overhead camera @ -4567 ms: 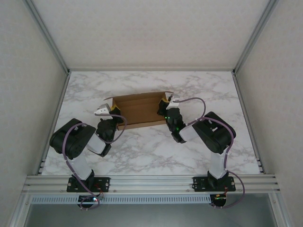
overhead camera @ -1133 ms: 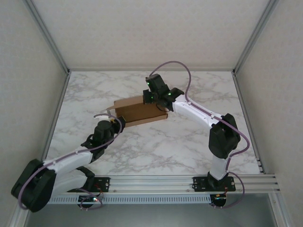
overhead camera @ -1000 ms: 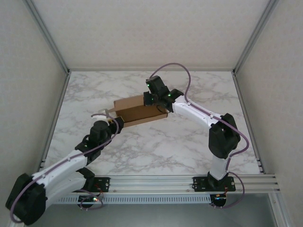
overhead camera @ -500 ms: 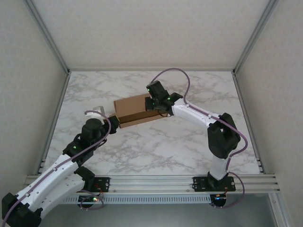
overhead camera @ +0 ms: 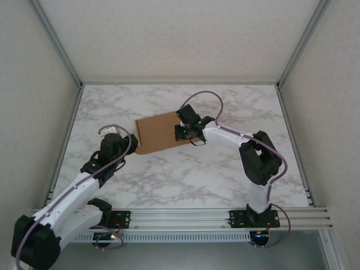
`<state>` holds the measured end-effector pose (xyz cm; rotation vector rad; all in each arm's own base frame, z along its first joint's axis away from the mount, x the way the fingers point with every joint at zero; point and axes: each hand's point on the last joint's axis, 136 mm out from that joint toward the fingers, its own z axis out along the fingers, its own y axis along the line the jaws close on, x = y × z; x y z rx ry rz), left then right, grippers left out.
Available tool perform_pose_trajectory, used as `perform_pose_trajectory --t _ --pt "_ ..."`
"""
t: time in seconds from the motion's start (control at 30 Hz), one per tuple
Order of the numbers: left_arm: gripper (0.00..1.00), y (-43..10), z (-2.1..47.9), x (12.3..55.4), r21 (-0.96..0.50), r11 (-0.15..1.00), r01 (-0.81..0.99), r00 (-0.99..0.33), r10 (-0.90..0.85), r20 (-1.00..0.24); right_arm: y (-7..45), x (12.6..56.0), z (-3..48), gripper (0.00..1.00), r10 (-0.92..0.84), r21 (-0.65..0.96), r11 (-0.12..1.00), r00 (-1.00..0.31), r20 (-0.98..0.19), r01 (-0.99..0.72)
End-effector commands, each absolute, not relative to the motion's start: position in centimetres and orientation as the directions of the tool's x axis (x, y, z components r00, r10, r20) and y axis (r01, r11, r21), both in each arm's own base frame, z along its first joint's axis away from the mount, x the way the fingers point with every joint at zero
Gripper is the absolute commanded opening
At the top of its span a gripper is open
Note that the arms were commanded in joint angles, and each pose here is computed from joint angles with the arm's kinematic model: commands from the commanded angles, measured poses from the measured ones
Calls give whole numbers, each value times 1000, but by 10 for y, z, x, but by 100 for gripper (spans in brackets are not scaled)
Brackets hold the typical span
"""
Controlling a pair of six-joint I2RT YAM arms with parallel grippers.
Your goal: Fold the paper box
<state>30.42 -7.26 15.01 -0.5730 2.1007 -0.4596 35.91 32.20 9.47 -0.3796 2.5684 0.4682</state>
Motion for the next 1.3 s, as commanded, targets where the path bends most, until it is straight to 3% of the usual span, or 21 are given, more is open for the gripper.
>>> perform_pose_trajectory --t 0.0,0.23,0.43,0.73,1.13,1.27 --pt "51 -73 164 327 -589 784 -194 -493 -597 -632 313 368 120 7 -164 289 883 -821 -547 -369" --pt "57 -73 149 366 -613 765 -196 -534 -608 -588 278 411 151 36 -50 348 889 -818 -573 -298" --pt "60 -83 122 391 -621 754 -215 -604 -602 -522 249 450 151 43 27 388 893 -834 -551 -227" --pt "60 -84 77 409 -632 724 -276 -659 -621 -424 265 457 117 47 2 549 798 -910 -415 -248" --pt "50 -101 73 413 -691 690 -216 -709 -597 -374 272 436 94 47 11 630 750 -950 -313 -199" --pt "43 -103 71 417 -697 688 -203 -716 -590 -374 272 425 95 42 30 661 727 -953 -302 -187"
